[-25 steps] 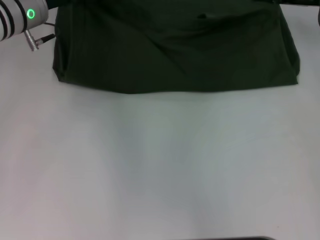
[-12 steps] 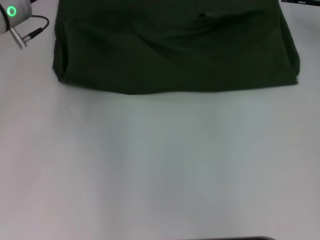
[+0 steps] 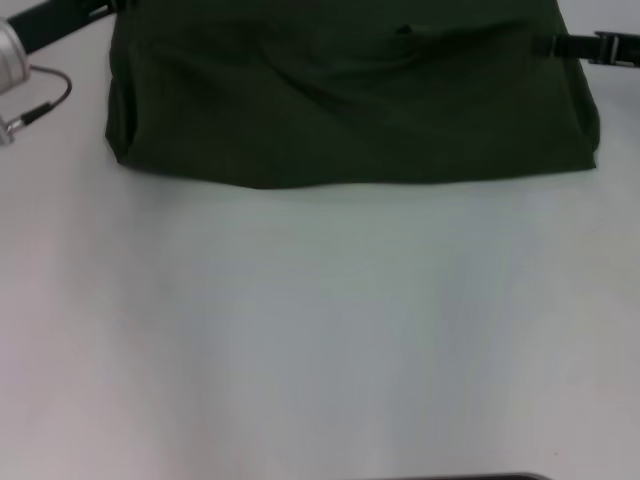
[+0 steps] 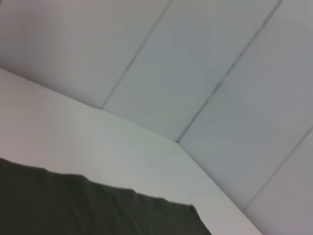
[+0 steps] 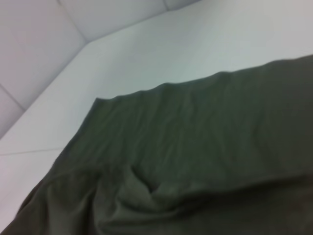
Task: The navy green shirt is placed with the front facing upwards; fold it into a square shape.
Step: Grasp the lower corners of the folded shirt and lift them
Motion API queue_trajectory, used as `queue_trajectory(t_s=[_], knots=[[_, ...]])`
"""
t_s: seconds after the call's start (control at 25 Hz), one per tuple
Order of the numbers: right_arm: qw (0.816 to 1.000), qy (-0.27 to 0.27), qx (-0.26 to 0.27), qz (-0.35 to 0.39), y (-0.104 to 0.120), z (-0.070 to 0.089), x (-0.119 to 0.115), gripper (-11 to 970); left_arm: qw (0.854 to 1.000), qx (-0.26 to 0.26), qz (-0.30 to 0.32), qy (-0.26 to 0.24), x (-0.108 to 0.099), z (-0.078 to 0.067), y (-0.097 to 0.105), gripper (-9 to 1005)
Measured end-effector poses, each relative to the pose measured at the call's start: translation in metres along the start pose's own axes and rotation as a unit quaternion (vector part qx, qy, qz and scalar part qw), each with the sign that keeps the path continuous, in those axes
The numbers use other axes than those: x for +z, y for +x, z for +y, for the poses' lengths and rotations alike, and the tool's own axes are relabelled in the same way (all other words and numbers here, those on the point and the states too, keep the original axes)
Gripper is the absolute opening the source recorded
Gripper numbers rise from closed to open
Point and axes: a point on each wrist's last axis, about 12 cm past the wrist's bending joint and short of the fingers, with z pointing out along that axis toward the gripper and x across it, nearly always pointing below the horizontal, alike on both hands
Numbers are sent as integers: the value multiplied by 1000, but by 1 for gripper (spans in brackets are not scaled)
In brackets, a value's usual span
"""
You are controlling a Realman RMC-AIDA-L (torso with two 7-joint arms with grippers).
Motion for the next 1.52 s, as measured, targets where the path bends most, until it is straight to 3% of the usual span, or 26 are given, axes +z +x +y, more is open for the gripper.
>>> queue_trajectory(t_s=[0.32, 0.6, 0.96, 1.52], knots=[[998, -5, 64, 28, 20, -16, -35, 716, 999, -6, 18, 26, -21, 0, 17, 719], [994, 10, 97, 51, 29, -24, -45, 715, 999, -3, 29, 22, -31, 4, 25, 719], [993, 33, 98, 60, 34, -22, -29, 716, 999, 8, 50, 17, -31, 5, 36, 718], [992, 46, 97, 66, 42, -16, -6, 714, 998, 10, 52, 20, -28, 3, 36, 717]])
